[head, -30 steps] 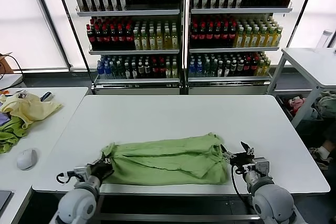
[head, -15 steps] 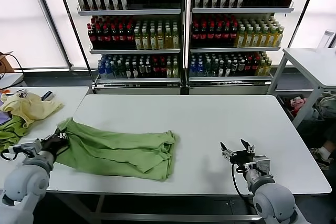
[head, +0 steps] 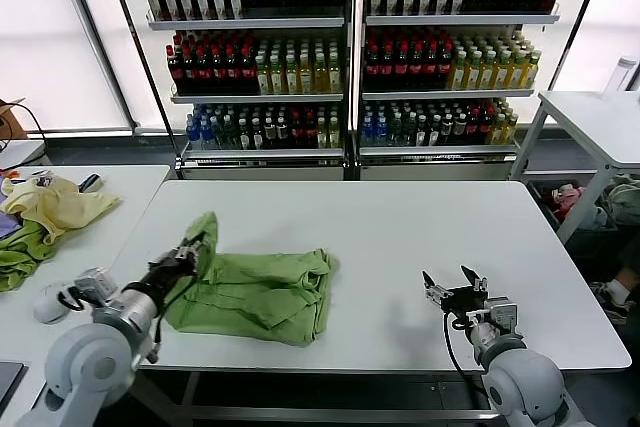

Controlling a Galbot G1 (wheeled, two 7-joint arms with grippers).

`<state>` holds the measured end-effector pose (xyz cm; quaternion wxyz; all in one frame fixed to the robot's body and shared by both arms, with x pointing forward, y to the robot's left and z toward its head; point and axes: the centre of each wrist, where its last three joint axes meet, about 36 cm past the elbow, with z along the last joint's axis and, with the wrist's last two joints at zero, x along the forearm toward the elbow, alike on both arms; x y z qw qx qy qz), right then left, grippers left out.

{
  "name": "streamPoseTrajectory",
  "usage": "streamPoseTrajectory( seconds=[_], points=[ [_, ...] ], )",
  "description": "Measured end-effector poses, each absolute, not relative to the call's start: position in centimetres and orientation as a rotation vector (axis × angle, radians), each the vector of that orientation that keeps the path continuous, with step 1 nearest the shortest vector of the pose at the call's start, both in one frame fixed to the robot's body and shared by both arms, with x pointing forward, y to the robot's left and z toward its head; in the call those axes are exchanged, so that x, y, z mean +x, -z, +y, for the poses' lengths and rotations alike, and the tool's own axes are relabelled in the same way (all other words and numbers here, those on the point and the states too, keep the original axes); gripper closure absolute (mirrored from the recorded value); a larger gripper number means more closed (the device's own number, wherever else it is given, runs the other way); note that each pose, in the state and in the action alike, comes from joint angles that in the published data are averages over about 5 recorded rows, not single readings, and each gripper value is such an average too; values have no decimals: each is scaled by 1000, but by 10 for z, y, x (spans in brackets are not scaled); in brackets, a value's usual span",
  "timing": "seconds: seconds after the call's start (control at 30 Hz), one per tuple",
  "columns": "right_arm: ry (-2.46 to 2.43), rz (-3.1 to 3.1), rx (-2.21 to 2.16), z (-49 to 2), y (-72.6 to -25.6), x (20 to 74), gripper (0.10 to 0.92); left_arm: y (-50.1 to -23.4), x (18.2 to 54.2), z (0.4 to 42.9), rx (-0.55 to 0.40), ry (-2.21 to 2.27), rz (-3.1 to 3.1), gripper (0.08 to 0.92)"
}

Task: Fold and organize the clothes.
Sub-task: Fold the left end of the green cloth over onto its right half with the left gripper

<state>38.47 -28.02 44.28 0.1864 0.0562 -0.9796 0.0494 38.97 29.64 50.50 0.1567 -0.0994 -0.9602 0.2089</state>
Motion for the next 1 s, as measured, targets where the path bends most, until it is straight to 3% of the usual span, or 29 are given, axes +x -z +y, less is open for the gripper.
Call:
streamPoseTrajectory(
  seconds=[0.23,0.6,1.0],
  points=[
    [-141,-2755,161,-280,-441,388,200,-483,395,249,-400,-708,-2664,874],
    [-146,-2752,159,-281,-440,388,200,-448,413,195,-491,-677,-2575,861],
    [-136,-2750,162,-278,-438,388,200,-435,416,186,-580,-547,-2596,542]
  ],
)
